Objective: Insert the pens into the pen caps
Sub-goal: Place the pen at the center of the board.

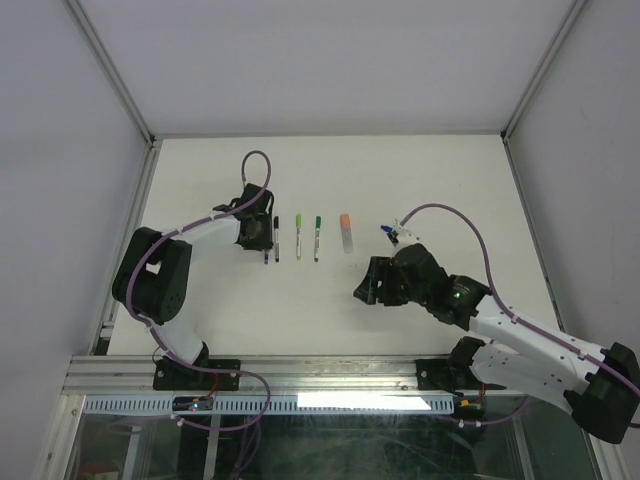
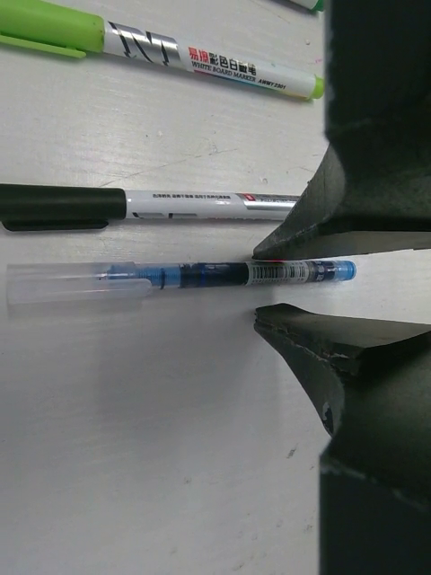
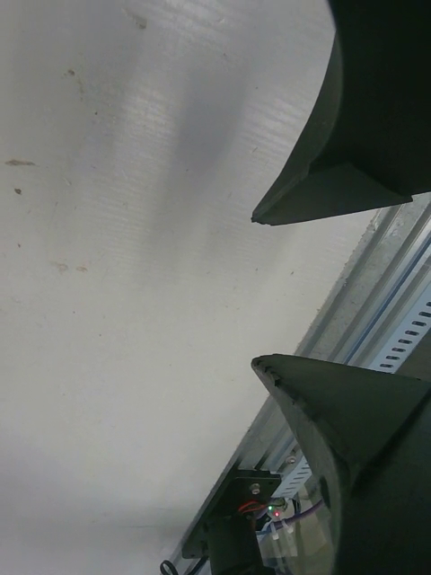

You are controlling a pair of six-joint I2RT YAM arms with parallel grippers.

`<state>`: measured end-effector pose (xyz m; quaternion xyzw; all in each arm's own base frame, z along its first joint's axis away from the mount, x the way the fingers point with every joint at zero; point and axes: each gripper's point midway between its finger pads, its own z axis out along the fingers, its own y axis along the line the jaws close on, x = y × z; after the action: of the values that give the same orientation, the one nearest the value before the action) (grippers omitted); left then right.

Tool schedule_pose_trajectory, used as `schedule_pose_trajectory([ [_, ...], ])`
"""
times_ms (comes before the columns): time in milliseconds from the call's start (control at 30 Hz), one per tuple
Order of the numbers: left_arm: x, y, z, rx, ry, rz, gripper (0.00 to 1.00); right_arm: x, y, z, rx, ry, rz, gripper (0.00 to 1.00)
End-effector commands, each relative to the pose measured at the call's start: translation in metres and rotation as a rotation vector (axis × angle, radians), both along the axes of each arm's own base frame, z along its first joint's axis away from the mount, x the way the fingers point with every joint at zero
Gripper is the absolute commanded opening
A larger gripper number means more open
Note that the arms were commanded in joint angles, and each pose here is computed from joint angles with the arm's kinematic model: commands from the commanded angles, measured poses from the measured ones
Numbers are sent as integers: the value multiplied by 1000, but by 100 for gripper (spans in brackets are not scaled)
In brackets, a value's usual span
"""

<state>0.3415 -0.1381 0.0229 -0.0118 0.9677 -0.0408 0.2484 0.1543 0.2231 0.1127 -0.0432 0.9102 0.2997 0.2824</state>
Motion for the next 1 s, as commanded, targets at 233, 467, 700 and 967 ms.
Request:
schedule_pose_trajectory([
  [233,21,-4,78,-42,-188,-34,32,28,-22,62,-127,-164,-30,63],
  [467,5,-8,146,-121,-339,-116,39,68,-39,67,-311,-163,-21,65],
  [700,-31,-7,163,-201,-396,-165,41,127,-59,52,-337,-71,-19,63],
  [967,-51,-10,154,-265,-404,-181,41,186,-86,15,-417,-4,-3,58],
])
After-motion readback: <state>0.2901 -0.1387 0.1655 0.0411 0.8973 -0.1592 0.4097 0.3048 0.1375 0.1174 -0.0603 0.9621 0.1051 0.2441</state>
